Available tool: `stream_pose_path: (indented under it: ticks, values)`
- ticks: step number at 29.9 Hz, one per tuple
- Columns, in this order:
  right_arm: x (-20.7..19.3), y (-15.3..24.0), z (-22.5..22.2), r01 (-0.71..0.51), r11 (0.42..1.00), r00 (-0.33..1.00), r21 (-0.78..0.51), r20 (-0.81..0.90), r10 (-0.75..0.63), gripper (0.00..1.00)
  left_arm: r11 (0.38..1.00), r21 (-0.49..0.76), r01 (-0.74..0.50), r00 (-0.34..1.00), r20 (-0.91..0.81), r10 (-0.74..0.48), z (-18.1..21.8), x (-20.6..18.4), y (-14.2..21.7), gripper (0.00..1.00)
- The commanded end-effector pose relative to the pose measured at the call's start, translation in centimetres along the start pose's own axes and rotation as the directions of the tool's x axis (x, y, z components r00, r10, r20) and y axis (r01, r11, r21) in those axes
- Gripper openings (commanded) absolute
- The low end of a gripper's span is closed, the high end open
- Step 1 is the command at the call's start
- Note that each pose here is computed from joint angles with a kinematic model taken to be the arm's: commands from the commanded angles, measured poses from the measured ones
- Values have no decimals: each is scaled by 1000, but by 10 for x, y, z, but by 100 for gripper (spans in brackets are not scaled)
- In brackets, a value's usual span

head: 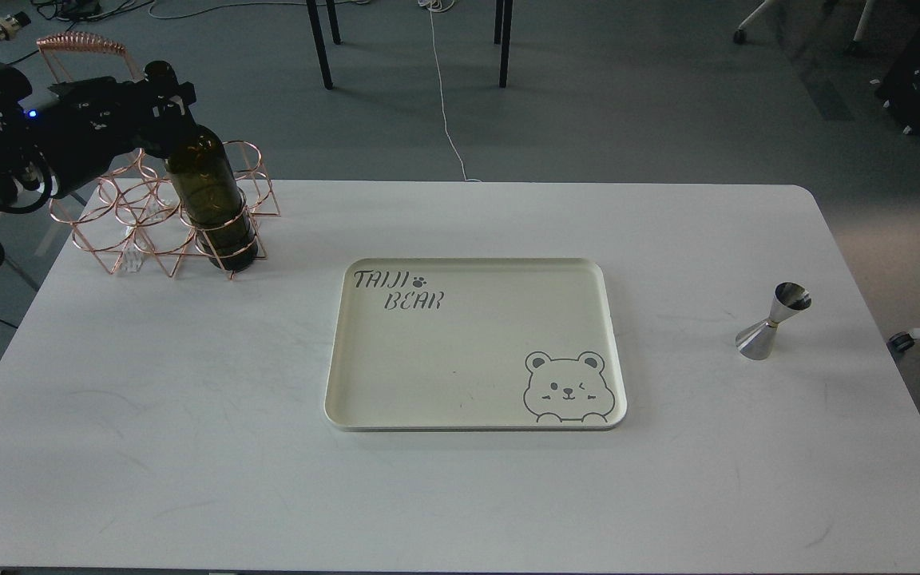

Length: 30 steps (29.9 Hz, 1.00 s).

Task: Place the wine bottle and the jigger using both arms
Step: 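Release the bottle and withdraw the left gripper upward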

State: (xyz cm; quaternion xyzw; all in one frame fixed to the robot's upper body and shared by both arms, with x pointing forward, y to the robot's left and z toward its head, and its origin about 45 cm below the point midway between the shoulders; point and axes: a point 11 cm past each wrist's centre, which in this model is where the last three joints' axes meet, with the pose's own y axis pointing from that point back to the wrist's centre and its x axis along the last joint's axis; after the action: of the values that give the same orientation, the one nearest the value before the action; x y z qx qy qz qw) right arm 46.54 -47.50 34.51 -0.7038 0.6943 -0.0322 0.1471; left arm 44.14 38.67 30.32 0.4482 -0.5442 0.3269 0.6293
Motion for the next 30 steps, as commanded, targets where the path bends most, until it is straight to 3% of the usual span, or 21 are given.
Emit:
stream_pose_path:
  ticks: [1, 6, 12, 19, 25, 30]
  values:
    - [1, 0, 0, 0, 1000, 1000, 0, -1, 0, 97, 1000, 14, 4, 1000, -28, -4, -2, -7, -2, 31]
    - [2, 1, -1, -3, 1000, 1000, 1, -4, 3, 97, 1000, 20, -16, 998, -60, 17, -3, -3, -3, 76]
    - [2, 1, -1, -3, 1000, 1000, 1, -4, 3, 97, 996, 37, -80, 981, -175, 86, -7, 12, -2, 93]
    - [1, -1, -2, -9, 1000, 1000, 7, 1, 9, 98, 965, 140, -221, 865, -429, 260, -30, 52, 11, 97]
    - [6, -1, -8, -30, 999, 1000, 23, 1, 30, 99, 910, 276, -309, 658, -629, 414, -59, 75, 32, 98]
    - [18, 5, -5, -57, 998, 998, 12, -9, 57, 99, 893, 329, -307, 470, -764, 443, -68, 72, 37, 98]
